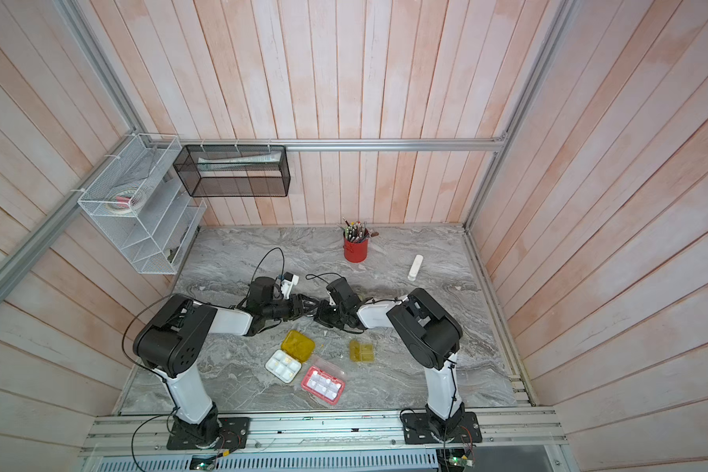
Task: Close pillboxes
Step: Close the lid on the pillbox.
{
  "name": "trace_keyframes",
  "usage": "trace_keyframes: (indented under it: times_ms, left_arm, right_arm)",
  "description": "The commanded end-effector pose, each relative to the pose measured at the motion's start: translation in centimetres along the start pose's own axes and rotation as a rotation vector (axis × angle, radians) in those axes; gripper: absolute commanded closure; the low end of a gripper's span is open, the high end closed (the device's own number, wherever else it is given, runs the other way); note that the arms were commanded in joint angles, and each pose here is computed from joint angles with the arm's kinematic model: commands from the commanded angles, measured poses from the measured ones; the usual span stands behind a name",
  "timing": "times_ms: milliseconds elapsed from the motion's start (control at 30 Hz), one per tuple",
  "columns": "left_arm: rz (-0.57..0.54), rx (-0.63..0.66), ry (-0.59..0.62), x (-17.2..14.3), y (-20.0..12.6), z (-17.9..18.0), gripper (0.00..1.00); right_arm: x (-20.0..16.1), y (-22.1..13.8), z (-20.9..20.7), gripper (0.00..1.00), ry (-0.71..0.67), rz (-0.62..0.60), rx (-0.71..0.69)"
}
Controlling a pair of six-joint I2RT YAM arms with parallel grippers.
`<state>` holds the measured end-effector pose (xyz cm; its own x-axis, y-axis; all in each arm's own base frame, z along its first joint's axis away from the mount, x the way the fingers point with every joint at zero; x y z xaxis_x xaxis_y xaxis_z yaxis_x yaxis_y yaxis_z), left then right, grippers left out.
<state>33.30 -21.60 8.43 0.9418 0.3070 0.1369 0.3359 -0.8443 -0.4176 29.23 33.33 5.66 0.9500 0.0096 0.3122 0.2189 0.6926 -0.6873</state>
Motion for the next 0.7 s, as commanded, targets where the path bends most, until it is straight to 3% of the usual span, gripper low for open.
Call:
trace_keyframes:
  times_ms: [0, 400, 667]
  left_arm:
    - [-0.009, 0.011, 0.015, 0.7, -0.5, -1.5, 0.51]
    - [-0.156, -0.008, 0.056, 3.3, -5.9, -5.7, 0.51]
    - [-0.193, 0.039, 0.07, 2.3, -9.7, -6.9, 0.5]
  right_arm:
    - [-0.7, -0.5, -0.9, 1.0, 0.008, 0.002, -0.043]
    - [1.8, -4.1, 3.2, 1.0, -0.143, -0.109, 0.045]
    - [3.8, -10.1, 6.1, 0.98, -0.31, -0.251, 0.018]
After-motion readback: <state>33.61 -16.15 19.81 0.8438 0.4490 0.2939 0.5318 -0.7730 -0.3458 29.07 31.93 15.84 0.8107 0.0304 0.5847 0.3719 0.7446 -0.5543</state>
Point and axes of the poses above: each gripper's point midway between its finger pads, its own y axis out along the fingers, its own z axis along the line the jaws close on, x = y × z, the point moved 5 cm from there along -y, back along the fingers, and after that the axes turned 14 degrees about -y, right-handed, at the moved point
